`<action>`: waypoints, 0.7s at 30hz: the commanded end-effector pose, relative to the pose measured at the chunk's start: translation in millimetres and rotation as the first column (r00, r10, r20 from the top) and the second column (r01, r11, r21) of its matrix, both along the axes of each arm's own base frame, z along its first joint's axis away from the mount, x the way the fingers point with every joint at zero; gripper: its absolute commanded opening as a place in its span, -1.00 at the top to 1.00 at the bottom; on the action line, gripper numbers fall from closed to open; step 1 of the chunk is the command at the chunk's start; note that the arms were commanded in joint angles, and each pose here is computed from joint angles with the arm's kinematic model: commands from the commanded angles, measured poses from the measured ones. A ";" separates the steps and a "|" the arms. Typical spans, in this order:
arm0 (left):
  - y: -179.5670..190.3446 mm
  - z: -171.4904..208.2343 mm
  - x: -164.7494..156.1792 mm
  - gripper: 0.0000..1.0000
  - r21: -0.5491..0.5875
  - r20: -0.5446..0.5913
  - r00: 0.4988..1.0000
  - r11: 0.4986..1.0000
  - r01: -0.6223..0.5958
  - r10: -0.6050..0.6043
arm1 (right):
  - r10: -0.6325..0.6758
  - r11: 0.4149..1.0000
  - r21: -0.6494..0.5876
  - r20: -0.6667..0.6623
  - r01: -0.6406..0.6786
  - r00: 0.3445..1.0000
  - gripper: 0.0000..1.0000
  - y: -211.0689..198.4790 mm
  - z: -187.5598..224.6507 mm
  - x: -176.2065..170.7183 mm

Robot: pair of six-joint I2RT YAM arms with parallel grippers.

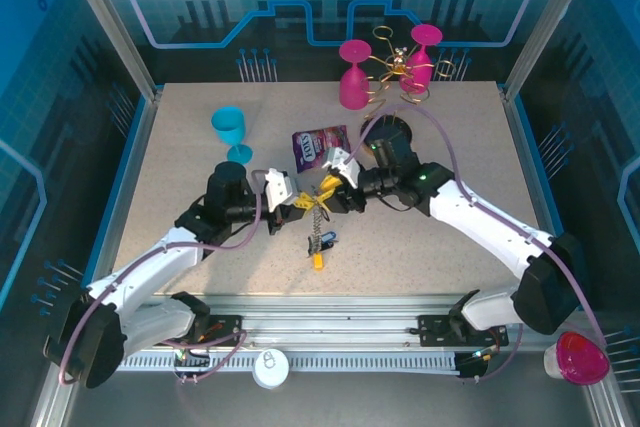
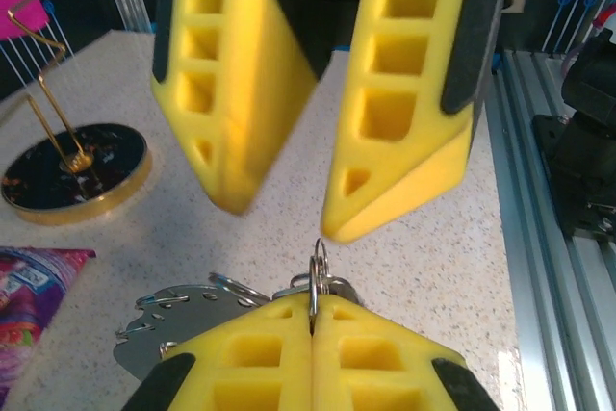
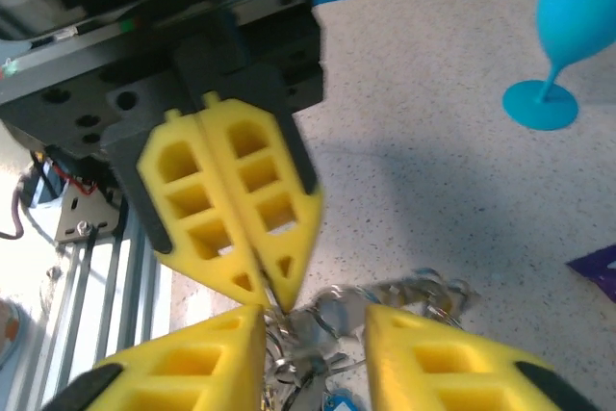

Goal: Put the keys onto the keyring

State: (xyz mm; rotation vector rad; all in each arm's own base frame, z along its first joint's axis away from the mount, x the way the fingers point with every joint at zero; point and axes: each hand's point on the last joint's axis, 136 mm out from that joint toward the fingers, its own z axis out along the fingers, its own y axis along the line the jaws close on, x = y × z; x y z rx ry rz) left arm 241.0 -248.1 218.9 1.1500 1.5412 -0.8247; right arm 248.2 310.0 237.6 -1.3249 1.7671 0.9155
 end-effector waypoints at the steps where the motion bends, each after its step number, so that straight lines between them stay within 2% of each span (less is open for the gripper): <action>1: -0.4 21.5 -2.0 1.00 -0.060 0.115 0.993 0.998 0.004 0.003 | -0.041 0.997 0.063 -0.011 0.042 0.999 0.17 -10.5 9.6 2.9; 7: -1.1 23.1 -2.1 1.00 -0.084 0.135 0.991 0.996 0.009 0.003 | -0.021 0.997 0.071 -0.046 0.024 0.999 0.15 -8.1 1.2 -5.4; 12: -1.5 22.8 -2.0 1.00 -0.086 0.134 0.991 0.996 0.010 0.002 | 0.036 0.996 0.079 -0.049 -0.032 0.998 0.22 -0.4 1.1 -14.4; 15: -1.8 23.4 -2.5 1.00 -0.091 0.135 0.991 0.996 0.013 0.000 | 0.044 0.996 0.080 -0.049 -0.040 0.998 0.33 2.3 0.8 -14.4; 21: -2.4 24.6 -3.9 1.00 -0.098 0.133 0.991 0.995 0.021 -0.008 | 0.051 0.995 0.093 -0.043 -0.047 0.998 0.74 6.6 3.5 -12.6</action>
